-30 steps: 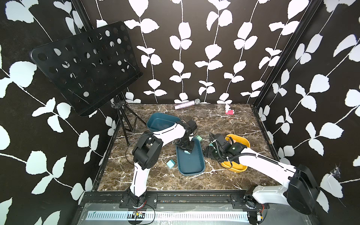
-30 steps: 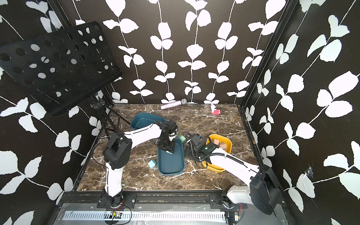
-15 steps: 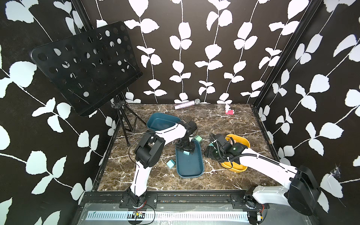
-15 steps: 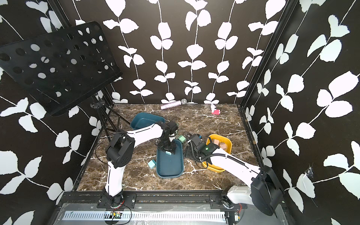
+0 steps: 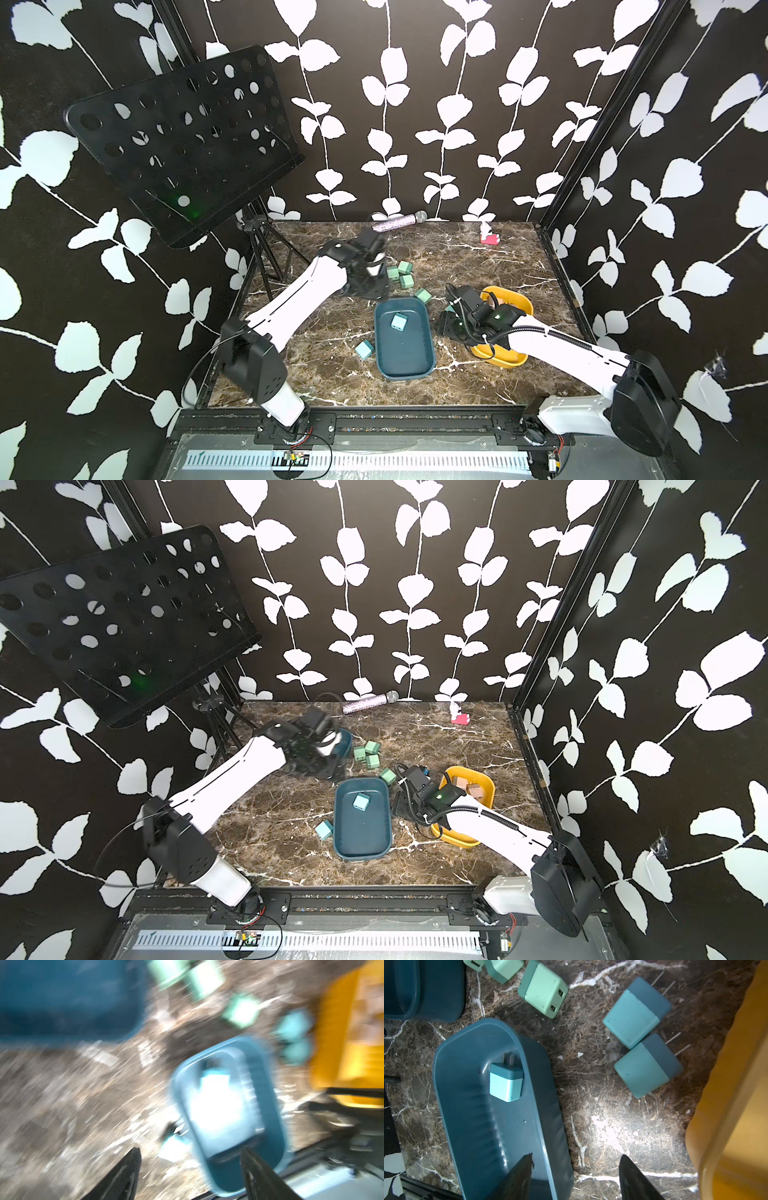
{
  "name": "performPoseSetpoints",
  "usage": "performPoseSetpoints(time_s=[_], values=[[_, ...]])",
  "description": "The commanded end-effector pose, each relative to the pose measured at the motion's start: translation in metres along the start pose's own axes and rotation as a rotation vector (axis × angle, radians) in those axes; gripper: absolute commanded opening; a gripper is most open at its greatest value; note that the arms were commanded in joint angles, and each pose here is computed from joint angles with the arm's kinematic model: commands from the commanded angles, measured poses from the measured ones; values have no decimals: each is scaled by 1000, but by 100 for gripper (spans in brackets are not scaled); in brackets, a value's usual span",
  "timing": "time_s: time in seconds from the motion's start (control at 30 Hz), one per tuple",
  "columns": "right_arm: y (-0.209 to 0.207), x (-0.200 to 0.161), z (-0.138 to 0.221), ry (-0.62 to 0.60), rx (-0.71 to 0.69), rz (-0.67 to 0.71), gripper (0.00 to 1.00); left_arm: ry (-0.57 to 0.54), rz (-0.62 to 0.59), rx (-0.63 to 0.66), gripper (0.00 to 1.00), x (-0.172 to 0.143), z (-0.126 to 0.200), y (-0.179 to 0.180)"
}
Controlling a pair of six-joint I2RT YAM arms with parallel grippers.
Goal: Place the plugs by color into the storage box
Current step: Pick up the plug from the center of the board.
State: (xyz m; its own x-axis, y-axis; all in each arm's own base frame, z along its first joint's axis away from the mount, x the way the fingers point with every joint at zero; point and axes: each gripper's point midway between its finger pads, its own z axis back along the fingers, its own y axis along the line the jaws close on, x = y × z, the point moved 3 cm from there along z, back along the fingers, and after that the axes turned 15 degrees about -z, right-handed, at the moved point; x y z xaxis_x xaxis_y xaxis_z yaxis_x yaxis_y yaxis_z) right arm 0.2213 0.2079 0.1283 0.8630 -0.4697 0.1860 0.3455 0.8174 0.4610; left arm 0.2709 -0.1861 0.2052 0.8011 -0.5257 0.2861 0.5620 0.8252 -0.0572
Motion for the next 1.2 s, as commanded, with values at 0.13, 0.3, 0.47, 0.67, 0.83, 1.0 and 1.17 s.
performPoseSetpoints(time_s=[0.13, 0.3, 0.47, 0.67, 0.83, 1.0, 1.17], values=[[-2, -5, -8, 16, 1, -8, 65, 204, -60, 17, 78, -89, -32, 10], [-3, -7, -8, 29, -5, 0, 65, 185, -65, -100, 83, -101, -49, -13], [-7, -8, -6, 29, -11, 2, 65, 234, -87, -137, 86, -108, -63, -23], [-12, -9, -4, 27, -21, -1, 65, 318, -109, -177, 89, -122, -89, -36], [-15, -10, -2, 25, -25, -7, 65, 349, -88, -154, 89, -127, -102, -32], [-17, -10, 0, 21, -28, -9, 65, 322, -1, -121, 88, -117, -109, -19], [-17, -10, 0, 21, -30, -7, 65, 337, 67, -74, 87, -115, -117, 2]])
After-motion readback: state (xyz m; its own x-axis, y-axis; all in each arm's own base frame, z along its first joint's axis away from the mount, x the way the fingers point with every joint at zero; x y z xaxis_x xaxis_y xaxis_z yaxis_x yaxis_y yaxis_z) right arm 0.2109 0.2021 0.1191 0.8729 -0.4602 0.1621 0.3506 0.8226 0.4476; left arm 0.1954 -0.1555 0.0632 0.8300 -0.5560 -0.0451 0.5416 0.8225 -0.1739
